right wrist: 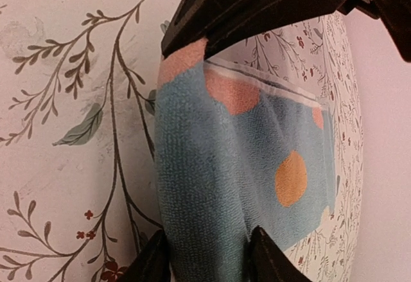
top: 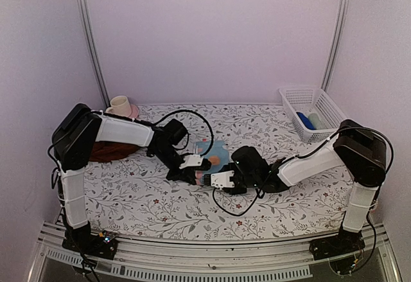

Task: Roll the towels
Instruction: Roll the towel at the center of the board.

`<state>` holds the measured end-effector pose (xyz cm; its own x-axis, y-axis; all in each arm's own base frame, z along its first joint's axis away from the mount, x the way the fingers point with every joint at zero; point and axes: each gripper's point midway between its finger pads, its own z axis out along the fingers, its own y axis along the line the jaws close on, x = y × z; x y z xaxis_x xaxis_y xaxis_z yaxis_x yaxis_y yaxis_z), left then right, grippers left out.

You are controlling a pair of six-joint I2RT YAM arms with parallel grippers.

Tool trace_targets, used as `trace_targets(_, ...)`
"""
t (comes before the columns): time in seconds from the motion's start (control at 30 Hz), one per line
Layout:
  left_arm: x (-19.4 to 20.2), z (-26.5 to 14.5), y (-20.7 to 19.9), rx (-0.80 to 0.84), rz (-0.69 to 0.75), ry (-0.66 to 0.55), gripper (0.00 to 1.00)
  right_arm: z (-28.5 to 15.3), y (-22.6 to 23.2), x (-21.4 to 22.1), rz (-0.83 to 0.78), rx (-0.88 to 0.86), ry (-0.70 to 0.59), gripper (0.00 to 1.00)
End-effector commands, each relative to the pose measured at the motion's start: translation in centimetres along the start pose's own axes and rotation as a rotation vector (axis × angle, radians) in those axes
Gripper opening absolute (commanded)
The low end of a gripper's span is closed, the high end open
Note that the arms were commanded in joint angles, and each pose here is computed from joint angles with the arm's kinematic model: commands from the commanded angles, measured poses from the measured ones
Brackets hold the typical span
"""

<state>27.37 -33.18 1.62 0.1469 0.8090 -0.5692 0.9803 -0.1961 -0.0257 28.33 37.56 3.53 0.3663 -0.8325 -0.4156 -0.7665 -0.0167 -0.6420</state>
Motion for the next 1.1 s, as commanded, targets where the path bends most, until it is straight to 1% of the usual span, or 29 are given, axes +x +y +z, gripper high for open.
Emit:
trace_targets(0.0,2.2,0.7,-1.6,0.087,-0.077,0.048,0.00,0.6,-0.4,-0.5,0.000,-0.002,0.005,0.38)
trace_targets(0.23,2.0,0.4,-1.7,0.104,-0.087,0.032,0.00,0.9,0.2,-0.2,0.025,-0.029,0.025,0.24)
trace_targets(0.4,1.8,0.0,-1.5,0.095,-0.089,0.020,0.01,1.6,1.1,0.1,0.052,-0.091,0.057,0.13)
trace_targets(0.53,1.9,-0.3,-1.3,0.068,-0.089,0.016,0.08,1.5,2.0,-0.4,0.103,-0.173,0.055,0.12)
trace_targets(0.63,1.9,-0.7,-1.2,0.042,-0.082,0.014,0.09,1.2,2.5,-1.0,0.152,-0.242,0.043,0.11)
trace_targets(0.7,1.9,-0.9,-1.2,0.032,-0.080,0.012,0.11,0.9,2.9,-1.3,0.181,-0.297,0.044,0.09)
trace_targets(0.73,2.0,-1.0,-1.1,0.026,-0.081,0.017,0.14,0.8,3.0,-1.5,0.199,-0.322,0.044,0.08)
trace_targets(0.77,2.0,-1.2,-1.1,0.015,-0.078,0.019,0.18,0.7,3.3,-1.5,0.211,-0.348,0.050,0.08)
trace_targets(0.87,1.4,-2.5,-0.5,-0.046,-0.068,-0.004,0.35,0.4,3.9,-1.9,0.239,-0.421,0.055,0.08)
trace_targets(0.93,1.1,-3.3,0.1,-0.091,-0.069,-0.021,0.46,0.1,5.2,-1.4,0.259,-0.482,0.076,0.08)
trace_targets(1.0,0.9,-4.0,0.5,-0.135,-0.066,-0.034,0.53,0.3,4.5,-2.2,0.287,-0.503,0.061,0.09)
trace_targets(1.07,0.6,-4.7,1.1,-0.190,-0.066,-0.051,0.62,0.4,4.6,-2.2,0.323,-0.538,0.064,0.09)
